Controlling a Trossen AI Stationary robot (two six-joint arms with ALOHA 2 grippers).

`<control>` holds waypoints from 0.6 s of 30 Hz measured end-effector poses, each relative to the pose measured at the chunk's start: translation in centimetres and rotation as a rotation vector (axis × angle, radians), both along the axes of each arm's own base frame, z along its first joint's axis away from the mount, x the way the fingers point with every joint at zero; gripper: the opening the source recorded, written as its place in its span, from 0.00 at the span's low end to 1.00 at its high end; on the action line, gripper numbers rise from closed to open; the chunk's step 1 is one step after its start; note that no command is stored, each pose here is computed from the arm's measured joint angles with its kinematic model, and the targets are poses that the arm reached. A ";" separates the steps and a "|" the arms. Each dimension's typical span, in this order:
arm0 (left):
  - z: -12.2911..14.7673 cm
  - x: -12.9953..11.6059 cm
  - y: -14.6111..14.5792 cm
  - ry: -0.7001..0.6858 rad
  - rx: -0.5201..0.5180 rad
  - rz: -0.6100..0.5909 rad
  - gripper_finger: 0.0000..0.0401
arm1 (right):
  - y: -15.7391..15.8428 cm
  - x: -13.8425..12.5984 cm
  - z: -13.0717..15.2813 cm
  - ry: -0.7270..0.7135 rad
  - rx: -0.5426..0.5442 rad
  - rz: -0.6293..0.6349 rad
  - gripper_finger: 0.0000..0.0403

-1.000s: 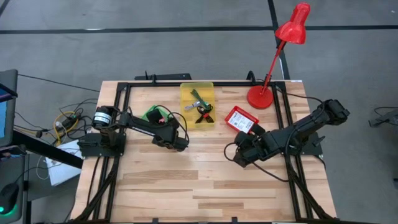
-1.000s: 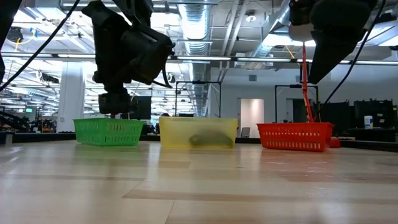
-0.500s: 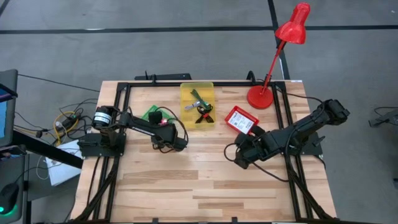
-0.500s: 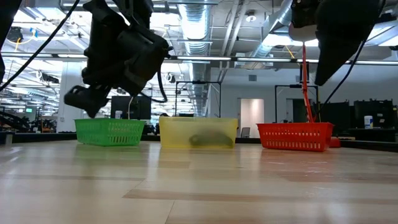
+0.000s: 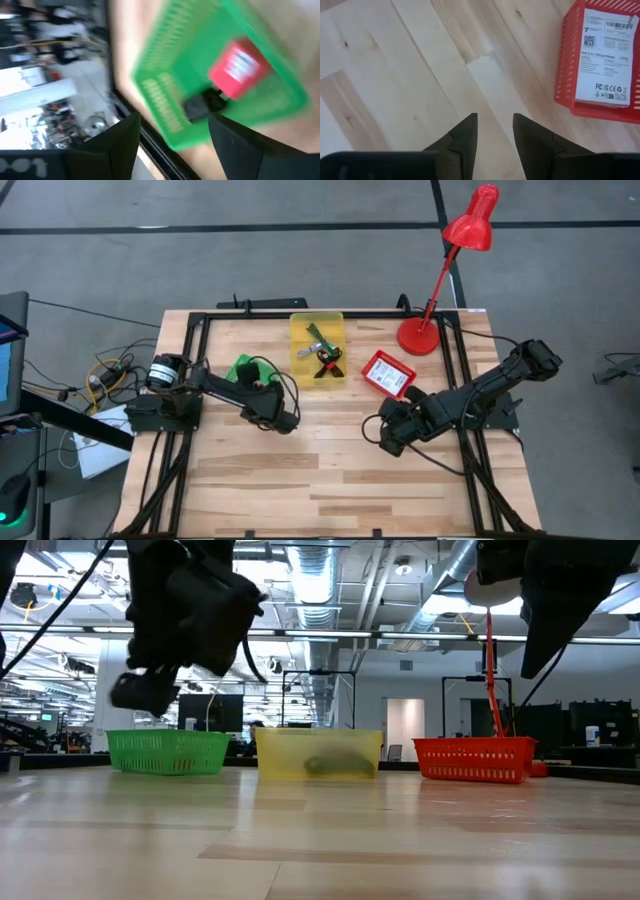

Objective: Pick and place items into bin
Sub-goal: Return to Home Position

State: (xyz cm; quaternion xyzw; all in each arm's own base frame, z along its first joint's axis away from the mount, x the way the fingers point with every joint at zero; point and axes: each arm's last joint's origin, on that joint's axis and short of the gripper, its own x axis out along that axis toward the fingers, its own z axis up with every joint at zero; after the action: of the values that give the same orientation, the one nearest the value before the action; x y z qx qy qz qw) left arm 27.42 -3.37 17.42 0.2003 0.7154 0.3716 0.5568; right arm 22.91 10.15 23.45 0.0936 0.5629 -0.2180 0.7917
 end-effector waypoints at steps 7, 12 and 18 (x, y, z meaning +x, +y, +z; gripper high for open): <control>4.1 0.0 -1.4 -0.306 0.166 -0.022 0.56 | -0.3 0.2 0.0 -0.004 0.001 -0.015 0.30; 8.6 -1.1 -4.0 -0.692 0.054 -0.101 0.56 | 0.7 1.0 0.6 -0.121 0.031 0.114 0.30; 14.7 -4.9 -6.5 -1.197 -0.066 -0.293 0.56 | 2.1 1.5 5.1 -0.493 0.077 0.456 0.30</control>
State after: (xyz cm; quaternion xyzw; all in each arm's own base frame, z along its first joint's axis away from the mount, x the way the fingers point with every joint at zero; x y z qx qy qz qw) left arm 22.52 -9.91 32.15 0.0361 0.2550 0.3170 0.9128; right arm 24.40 12.29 28.56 0.0448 0.3688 0.0154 0.9283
